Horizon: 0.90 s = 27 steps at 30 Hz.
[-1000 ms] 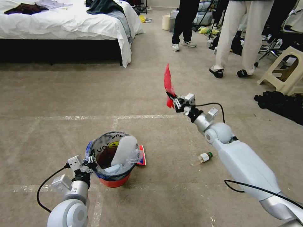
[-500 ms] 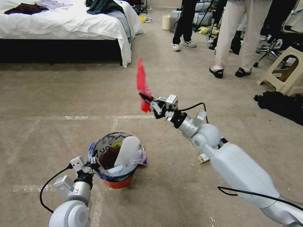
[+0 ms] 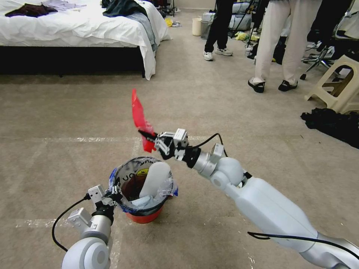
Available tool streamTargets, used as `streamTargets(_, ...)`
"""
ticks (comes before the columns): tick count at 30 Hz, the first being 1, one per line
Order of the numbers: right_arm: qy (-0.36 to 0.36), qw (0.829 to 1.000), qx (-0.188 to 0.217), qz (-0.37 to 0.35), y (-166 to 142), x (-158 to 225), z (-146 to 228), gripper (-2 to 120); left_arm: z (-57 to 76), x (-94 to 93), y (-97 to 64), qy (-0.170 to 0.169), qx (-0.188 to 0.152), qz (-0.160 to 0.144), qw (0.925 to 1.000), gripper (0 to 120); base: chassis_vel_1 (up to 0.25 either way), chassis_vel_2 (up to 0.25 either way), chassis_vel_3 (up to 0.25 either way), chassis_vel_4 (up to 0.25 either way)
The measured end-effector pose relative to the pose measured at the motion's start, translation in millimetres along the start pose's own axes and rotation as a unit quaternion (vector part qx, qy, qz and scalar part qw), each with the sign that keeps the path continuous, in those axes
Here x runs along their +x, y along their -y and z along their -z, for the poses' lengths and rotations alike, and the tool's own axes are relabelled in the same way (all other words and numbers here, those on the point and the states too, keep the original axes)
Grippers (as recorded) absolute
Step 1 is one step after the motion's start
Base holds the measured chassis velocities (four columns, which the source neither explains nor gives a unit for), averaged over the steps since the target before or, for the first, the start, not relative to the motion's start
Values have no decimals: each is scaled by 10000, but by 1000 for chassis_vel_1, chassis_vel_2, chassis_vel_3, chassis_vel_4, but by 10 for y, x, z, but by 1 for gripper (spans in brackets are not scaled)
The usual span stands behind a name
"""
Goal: Pick up the trash bin and place the garbage on the floor into it.
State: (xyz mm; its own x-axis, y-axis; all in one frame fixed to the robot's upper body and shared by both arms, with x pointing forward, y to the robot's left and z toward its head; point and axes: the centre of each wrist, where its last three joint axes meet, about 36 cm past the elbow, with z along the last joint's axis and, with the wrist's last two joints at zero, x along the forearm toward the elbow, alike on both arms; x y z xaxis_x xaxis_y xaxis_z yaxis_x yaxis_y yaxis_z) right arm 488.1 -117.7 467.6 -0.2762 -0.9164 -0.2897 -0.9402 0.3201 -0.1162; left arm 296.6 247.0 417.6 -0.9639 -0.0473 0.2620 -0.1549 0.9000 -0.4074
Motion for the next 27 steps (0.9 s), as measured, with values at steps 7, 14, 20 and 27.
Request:
streamTargets(7, -211, 9998, -11, 43, -115, 123, -174, 0, 11, -7, 2, 8, 7, 3, 10000, 4, 0, 0, 0, 0)
streamTargets(14, -365, 9993, 72, 5, -147, 286, -258, 7, 1, -9, 12, -2, 25, 3, 10000, 4, 0, 0, 0, 0)
streamTargets(20, -398, 9991, 114, 55, -173, 352, -237, 23, -28, -16, 29, -34, 30, 2, 10000, 4, 0, 0, 0, 0)
streamTargets(27, -462, 9988, 128, 36, -213, 493, -215, 50, -46, -16, 29, -53, 18, 20, 10000, 4, 0, 0, 0, 0)
